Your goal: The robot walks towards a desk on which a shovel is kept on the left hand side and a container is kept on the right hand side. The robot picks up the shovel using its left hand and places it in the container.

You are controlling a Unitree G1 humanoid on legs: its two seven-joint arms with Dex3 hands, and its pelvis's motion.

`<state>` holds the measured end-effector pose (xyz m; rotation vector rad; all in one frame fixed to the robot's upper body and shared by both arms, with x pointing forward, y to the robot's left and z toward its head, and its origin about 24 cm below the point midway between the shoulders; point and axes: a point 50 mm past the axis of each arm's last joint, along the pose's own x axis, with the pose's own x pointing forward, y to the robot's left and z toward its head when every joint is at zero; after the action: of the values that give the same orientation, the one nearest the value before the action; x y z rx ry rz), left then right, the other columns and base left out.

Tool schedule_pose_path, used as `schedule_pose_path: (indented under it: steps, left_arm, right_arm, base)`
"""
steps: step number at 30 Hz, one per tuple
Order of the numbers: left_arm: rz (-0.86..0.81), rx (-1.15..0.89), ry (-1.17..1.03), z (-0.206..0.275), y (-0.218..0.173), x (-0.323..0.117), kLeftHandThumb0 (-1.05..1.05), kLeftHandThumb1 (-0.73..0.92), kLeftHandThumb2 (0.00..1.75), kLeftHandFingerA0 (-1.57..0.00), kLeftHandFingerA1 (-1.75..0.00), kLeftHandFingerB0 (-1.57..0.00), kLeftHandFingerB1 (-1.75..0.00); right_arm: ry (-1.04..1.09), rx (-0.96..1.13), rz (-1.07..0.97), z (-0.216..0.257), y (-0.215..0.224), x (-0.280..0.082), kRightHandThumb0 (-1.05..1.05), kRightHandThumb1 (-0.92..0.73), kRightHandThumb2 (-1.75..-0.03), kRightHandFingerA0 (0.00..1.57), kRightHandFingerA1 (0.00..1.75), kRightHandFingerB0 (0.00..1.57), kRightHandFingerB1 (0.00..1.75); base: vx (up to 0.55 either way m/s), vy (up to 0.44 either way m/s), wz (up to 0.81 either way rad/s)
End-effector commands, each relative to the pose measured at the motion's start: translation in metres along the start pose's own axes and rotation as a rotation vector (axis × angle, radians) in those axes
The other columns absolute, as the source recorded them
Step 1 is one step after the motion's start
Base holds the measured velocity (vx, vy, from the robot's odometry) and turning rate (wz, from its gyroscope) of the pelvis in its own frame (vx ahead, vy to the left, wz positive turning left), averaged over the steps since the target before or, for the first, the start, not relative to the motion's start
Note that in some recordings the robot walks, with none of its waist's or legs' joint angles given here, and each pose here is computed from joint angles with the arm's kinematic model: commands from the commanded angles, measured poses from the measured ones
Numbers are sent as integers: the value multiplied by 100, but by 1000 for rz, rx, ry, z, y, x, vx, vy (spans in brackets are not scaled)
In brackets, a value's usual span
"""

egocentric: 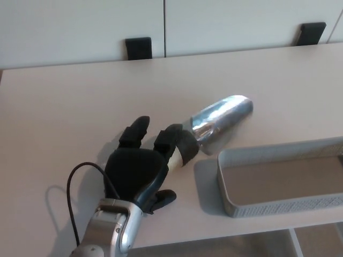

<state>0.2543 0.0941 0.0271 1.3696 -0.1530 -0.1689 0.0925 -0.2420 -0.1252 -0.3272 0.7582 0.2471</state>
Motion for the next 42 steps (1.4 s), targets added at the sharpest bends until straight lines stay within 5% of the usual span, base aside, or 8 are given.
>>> schedule_pose_path:
  steps: [1, 19, 23, 29, 31, 34, 39, 42]
  left_arm:
    - [250, 216, 41, -11, 11, 0, -68, 42, 73, 0, 0, -8, -22]
    - [-69, 112, 117, -32, -14, 13, -35, 34, 93, 0, -47, 0, -47]
    - [-128, 146, 128, -36, -23, 17, -69, 61, 59, -23, -30, -16, -27]
    - [-382, 107, 42, -33, -27, 26, -48, 72, 62, -53, -37, -21, -28]
    - [-499, 57, 37, -33, -28, 29, -31, 79, 65, -79, -96, -44, -34]
    - [-590, 41, 45, -33, -29, 30, -22, 71, 61, -94, -90, -80, -46]
    - [-476, -10, 8, -35, -31, 26, -28, 72, 110, -82, -111, -63, -66]
    - [-369, -159, 12, -36, -30, 24, -28, 85, 66, -63, -157, -65, -92]
  right_arm:
    - [22, -100, 9, 1, -14, -2, -26, -76, -82, 26, 63, 2, 41]
    - [30, -111, 29, 1, -13, -1, -22, -61, -108, 20, 61, 0, 52]
    - [44, -104, 57, 3, -11, 1, -18, -82, -74, 21, 60, 3, 44]
    - [64, -157, 90, 4, -15, 3, -20, -61, -106, 20, 60, 2, 52]
    - [70, -171, 109, 4, -15, 3, -20, -60, -105, 22, 61, 3, 52]
    - [82, -187, 123, 5, -14, 4, -20, -78, -73, 27, 62, 6, 47]
    - [70, -218, 140, 11, -18, 6, -20, -77, -73, 29, 63, 7, 47]
    - [70, -214, 147, 11, -18, 6, -18, -59, -105, 26, 62, 5, 53]
  base:
    - [0, 0, 0]
    - [0, 0, 0]
    - [0, 0, 0]
    - [0, 0, 0]
    - [0, 0, 0]
    - [0, 0, 0]
    - [0, 0, 0]
    - [0, 0, 0]
